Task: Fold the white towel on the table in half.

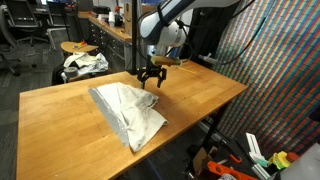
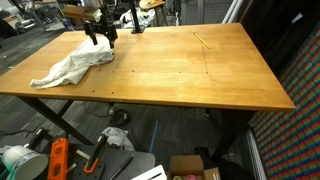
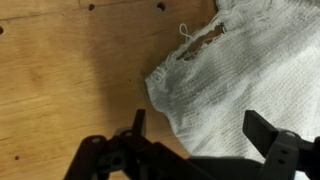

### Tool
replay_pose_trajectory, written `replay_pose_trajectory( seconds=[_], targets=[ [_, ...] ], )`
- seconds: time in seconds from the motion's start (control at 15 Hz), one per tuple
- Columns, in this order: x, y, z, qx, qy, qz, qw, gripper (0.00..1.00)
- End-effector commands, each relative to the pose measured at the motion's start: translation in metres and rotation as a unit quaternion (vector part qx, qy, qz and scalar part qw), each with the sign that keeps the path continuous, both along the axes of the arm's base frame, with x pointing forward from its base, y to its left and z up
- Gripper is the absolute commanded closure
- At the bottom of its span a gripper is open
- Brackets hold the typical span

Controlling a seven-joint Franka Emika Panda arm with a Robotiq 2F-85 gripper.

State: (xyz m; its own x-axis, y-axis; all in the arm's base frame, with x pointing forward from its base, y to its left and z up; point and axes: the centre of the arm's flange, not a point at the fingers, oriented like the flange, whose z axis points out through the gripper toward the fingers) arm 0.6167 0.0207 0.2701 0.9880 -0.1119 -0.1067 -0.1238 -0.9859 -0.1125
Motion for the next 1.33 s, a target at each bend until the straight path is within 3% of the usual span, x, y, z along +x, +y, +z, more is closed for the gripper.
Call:
replay_pose_trajectory(
  seconds=[0.0, 0.4, 0.47, 0.6, 0.8, 1.07, 1.27],
  targets=[
    [0.018, -0.003, -0.009, 0.023, 0.012, -0.005, 0.9997, 0.0],
    [0.02, -0.008, -0.026, 0.044, 0.041, -0.003, 0.9982, 0.0],
    [0.019, -0.007, -0.028, 0.047, 0.047, 0.001, 0.9978, 0.25],
    [0.018, -0.006, -0.03, 0.051, 0.055, 0.008, 0.9972, 0.32],
    [0.015, -0.003, -0.031, 0.066, 0.076, 0.027, 0.9945, 0.58],
    [0.012, -0.002, -0.033, 0.087, 0.118, 0.055, 0.9877, 0.86],
    [0.013, -0.001, -0.025, 0.101, 0.128, 0.061, 0.9847, 0.93]
  ],
)
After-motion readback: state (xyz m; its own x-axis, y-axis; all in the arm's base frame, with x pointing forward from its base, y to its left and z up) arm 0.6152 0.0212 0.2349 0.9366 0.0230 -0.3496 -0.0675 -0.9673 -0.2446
